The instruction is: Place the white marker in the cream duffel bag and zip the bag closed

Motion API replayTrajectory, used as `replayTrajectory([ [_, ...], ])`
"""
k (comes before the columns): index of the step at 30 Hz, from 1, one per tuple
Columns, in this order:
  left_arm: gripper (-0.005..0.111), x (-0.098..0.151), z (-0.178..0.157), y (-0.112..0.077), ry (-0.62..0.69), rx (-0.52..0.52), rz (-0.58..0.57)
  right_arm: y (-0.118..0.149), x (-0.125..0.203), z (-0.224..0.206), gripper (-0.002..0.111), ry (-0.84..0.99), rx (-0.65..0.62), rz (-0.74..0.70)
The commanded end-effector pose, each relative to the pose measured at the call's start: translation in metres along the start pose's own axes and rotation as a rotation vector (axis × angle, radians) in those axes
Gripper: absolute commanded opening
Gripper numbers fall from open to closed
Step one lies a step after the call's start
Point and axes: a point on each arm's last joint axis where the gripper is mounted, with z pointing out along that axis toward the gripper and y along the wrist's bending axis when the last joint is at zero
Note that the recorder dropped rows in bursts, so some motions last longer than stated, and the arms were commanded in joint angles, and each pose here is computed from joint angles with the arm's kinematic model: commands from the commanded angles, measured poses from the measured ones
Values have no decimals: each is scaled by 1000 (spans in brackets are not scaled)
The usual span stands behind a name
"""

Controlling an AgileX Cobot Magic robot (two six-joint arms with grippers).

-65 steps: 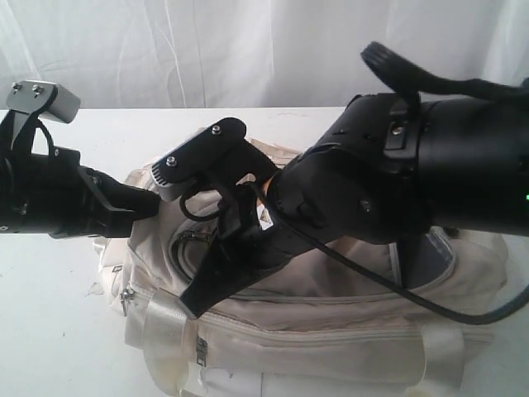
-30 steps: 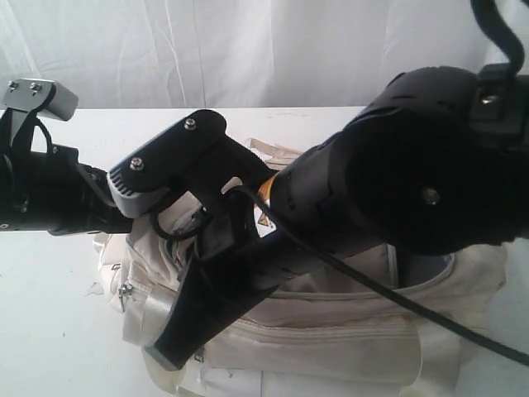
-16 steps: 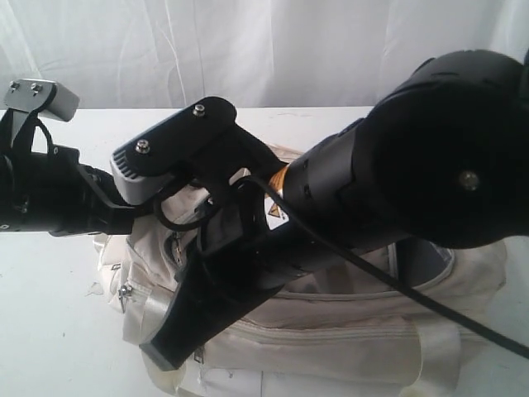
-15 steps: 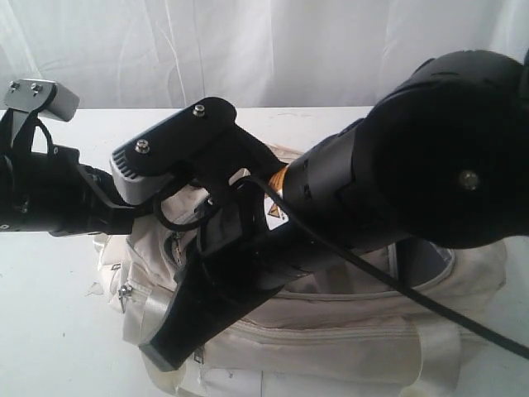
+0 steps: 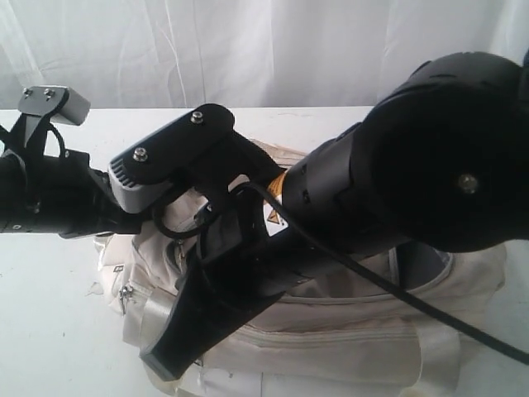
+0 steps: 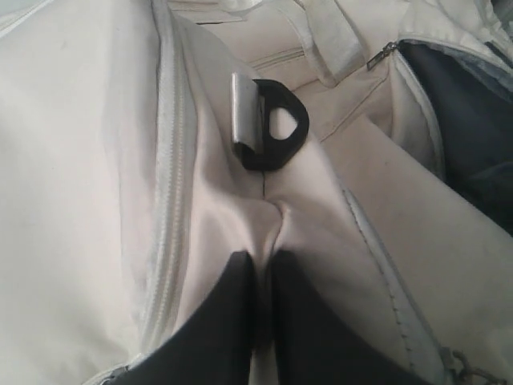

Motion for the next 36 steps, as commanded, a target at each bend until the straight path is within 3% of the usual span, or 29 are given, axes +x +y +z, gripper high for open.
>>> replayTrajectory([
  [1,0,-20,2,4,-66,-32,-28,6,5,-3,3,46,-38,9],
  [9,0,-39,12,8,-89,-32,-26,11,6,-3,3,51,-52,0],
  [20,0,-37,21,15,-68,-51,-28,17,17,-4,3,173,-63,-37],
  [31,0,-38,21,15,-70,-58,-25,3,31,-10,3,332,92,-63],
  [36,0,-38,21,15,-69,-54,-25,-12,45,-13,3,385,246,-86],
])
